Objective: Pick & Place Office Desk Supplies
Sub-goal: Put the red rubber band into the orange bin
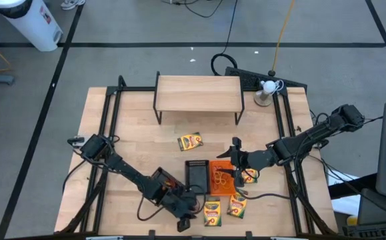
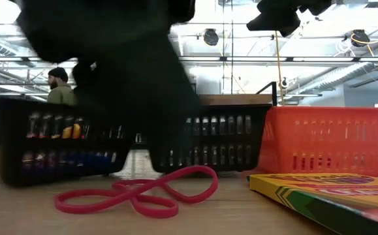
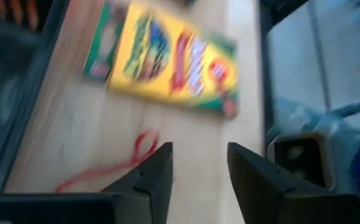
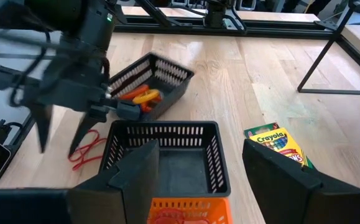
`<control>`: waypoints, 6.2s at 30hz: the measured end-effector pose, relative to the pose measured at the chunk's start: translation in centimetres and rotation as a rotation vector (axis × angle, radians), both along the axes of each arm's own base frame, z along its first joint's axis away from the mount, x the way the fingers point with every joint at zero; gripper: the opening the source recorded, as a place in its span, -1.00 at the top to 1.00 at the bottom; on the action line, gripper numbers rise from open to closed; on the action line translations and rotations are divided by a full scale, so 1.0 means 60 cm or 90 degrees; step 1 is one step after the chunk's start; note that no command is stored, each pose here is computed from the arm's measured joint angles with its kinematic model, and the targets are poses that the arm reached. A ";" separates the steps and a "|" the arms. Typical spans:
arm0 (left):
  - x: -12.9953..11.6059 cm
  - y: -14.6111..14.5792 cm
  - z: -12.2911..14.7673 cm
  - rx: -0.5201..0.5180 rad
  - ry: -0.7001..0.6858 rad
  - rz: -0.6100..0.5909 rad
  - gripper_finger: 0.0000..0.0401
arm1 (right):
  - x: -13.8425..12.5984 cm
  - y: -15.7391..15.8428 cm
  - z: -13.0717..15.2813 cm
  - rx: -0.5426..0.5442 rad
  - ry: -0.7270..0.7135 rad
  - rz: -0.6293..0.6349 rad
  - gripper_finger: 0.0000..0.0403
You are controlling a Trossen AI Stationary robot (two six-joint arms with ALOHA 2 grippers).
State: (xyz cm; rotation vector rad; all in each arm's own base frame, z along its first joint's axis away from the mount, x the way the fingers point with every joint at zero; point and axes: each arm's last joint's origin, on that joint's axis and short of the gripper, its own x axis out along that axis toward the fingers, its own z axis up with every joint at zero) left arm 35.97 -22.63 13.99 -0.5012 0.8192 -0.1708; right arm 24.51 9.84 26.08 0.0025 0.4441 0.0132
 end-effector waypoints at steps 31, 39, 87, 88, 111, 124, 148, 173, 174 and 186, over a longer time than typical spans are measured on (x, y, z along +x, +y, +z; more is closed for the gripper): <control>-0.093 -0.196 -0.006 0.156 -0.228 0.102 0.37 | 0.000 0.008 -0.006 0.028 -0.066 0.031 -0.10; -0.082 -0.188 -0.050 0.151 -0.199 0.143 0.37 | -0.006 0.029 0.003 0.044 -0.103 0.061 -0.10; -0.088 -0.057 -0.025 0.238 0.015 0.140 0.37 | -0.008 0.026 -0.008 0.044 -0.064 0.051 -0.10; -0.088 -0.055 -0.029 0.234 0.010 0.138 0.37 | -0.008 0.026 -0.007 0.045 -0.065 0.051 -0.10; -0.060 -0.020 -0.045 0.161 -0.018 0.082 -0.03 | -0.015 0.040 -0.009 0.059 -0.058 0.068 -0.10; -0.054 -0.009 -0.049 0.169 -0.007 0.069 0.95 | -0.016 0.042 -0.009 0.059 -0.058 0.070 -0.10; -0.076 0.013 0.186 0.312 -0.260 0.069 1.00 | -0.016 0.042 -0.009 0.059 -0.058 0.070 -0.10; -0.001 0.161 0.235 0.409 -0.341 0.067 1.00 | 0.030 0.003 -0.002 0.048 -0.143 0.105 -0.10; 0.001 0.164 0.236 0.406 -0.345 0.065 1.00 | 0.031 0.000 -0.003 0.050 -0.140 0.099 -0.10; 0.005 0.174 0.236 0.409 -0.347 0.054 1.00 | 0.039 -0.018 -0.019 0.067 -0.092 0.058 0.46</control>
